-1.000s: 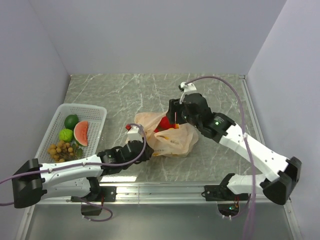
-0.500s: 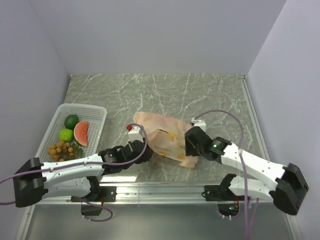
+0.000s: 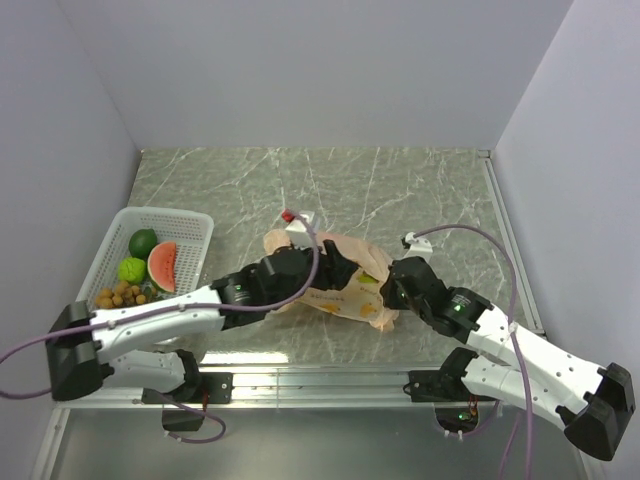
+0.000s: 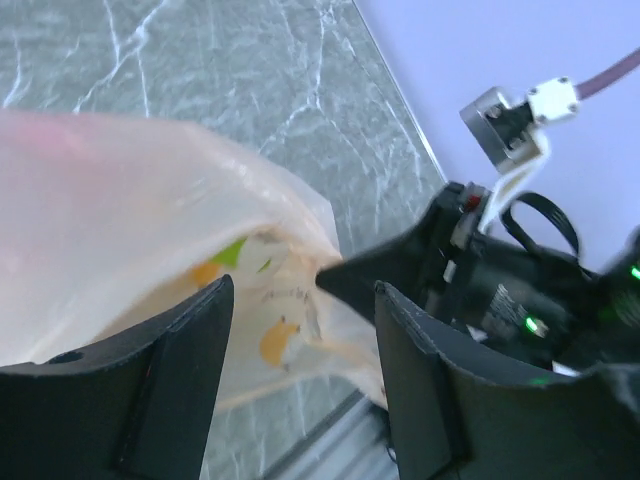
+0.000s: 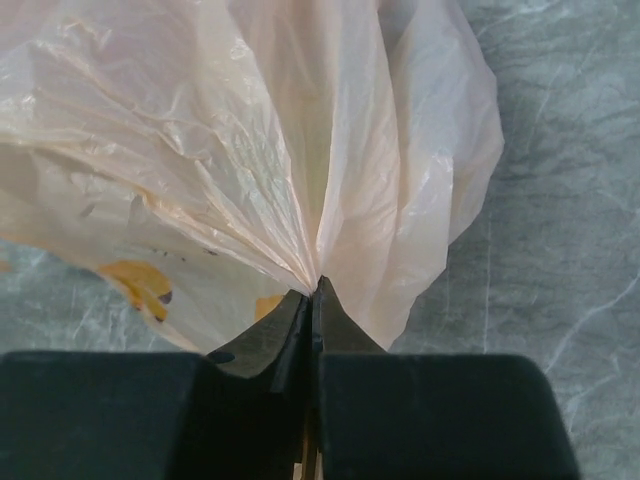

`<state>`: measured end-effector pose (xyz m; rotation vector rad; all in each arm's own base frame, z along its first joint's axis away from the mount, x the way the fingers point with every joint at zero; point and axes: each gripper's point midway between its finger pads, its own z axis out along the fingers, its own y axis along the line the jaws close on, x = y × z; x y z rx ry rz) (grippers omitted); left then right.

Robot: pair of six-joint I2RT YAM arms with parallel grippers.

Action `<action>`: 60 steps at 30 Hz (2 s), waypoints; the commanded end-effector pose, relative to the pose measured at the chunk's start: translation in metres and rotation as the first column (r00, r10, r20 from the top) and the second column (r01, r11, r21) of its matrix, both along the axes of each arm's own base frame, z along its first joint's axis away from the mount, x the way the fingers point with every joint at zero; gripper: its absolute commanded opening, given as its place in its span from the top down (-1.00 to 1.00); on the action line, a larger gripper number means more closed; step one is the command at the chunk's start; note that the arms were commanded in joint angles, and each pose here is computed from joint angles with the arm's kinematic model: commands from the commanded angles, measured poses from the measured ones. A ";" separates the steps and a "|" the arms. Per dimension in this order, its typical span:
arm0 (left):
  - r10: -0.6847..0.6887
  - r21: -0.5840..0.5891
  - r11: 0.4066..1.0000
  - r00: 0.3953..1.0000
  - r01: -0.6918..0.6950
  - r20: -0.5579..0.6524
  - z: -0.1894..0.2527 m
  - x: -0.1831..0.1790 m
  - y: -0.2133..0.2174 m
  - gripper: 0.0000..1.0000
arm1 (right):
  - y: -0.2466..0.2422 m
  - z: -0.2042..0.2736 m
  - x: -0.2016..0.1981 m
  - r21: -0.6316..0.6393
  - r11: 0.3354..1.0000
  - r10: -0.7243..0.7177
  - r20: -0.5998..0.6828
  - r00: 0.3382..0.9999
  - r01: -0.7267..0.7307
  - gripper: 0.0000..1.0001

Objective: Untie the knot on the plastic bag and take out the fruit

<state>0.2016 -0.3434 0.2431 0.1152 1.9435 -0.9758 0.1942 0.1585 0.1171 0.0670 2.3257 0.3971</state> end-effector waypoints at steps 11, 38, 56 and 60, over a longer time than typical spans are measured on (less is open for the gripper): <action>-0.006 0.200 0.980 1.000 0.000 0.029 -0.091 0.029 -0.044 -0.08 | 0.003 0.050 0.027 0.066 0.996 -0.066 0.127 0.990 0.058 1.00; 0.170 0.255 0.955 0.983 -0.149 -0.062 -0.072 0.016 0.007 -0.18 | -0.017 0.032 0.023 0.094 0.995 -0.028 0.122 0.992 0.017 1.00; 0.208 0.481 0.867 0.970 -0.126 -0.122 -0.156 0.026 0.023 -0.35 | -0.017 0.025 0.015 0.125 0.992 -0.031 0.113 0.993 0.017 1.00; 0.255 0.532 0.823 0.966 -0.199 -0.033 -0.148 0.042 0.040 -0.88 | -0.015 0.026 0.016 0.130 0.991 -0.027 0.111 0.993 0.013 1.00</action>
